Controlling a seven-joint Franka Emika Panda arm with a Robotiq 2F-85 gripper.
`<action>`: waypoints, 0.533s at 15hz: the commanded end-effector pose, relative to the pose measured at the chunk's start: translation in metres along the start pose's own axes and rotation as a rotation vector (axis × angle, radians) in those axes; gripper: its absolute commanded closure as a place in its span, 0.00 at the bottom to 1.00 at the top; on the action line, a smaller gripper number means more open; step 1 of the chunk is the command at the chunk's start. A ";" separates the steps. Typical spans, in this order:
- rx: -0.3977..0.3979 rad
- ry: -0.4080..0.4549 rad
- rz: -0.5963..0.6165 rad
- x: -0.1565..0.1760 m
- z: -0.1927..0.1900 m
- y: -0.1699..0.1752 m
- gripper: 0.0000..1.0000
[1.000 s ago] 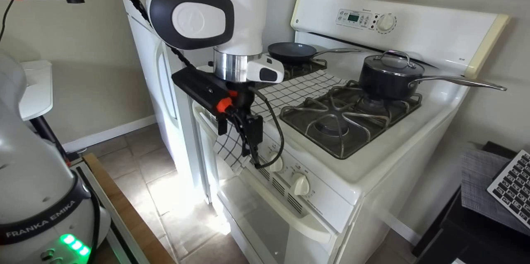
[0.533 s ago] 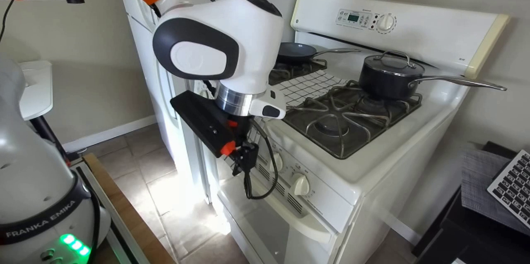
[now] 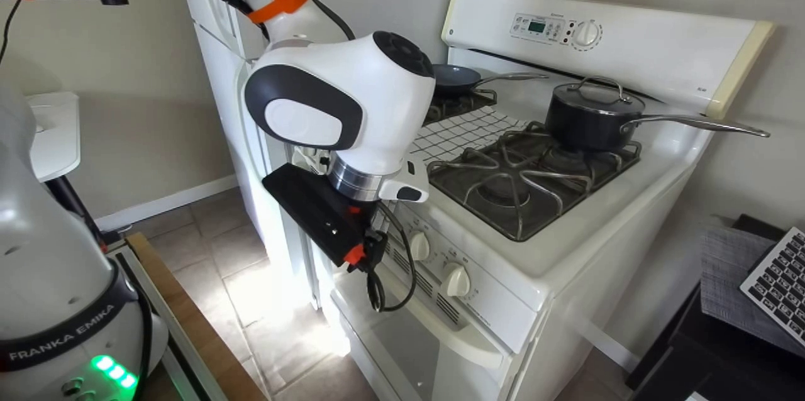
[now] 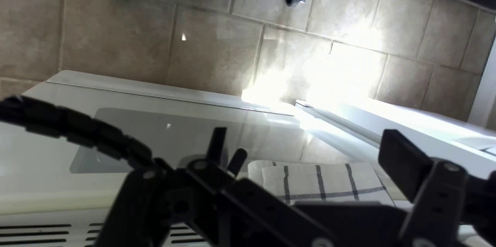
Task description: Fold the towel two times over.
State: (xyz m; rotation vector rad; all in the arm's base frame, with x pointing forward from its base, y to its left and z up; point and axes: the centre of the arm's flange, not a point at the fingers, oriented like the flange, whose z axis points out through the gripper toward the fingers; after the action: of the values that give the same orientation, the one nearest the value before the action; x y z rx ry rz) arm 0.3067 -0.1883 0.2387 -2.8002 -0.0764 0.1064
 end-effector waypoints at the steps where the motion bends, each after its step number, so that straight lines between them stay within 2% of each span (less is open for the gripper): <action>1: 0.010 0.020 -0.003 0.006 0.006 0.004 0.00; 8: 0.109 0.078 -0.082 0.014 0.034 0.018 0.00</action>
State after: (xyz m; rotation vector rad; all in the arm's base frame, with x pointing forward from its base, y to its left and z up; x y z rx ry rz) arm 0.3079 -0.1865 0.2217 -2.7145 -0.1270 0.0293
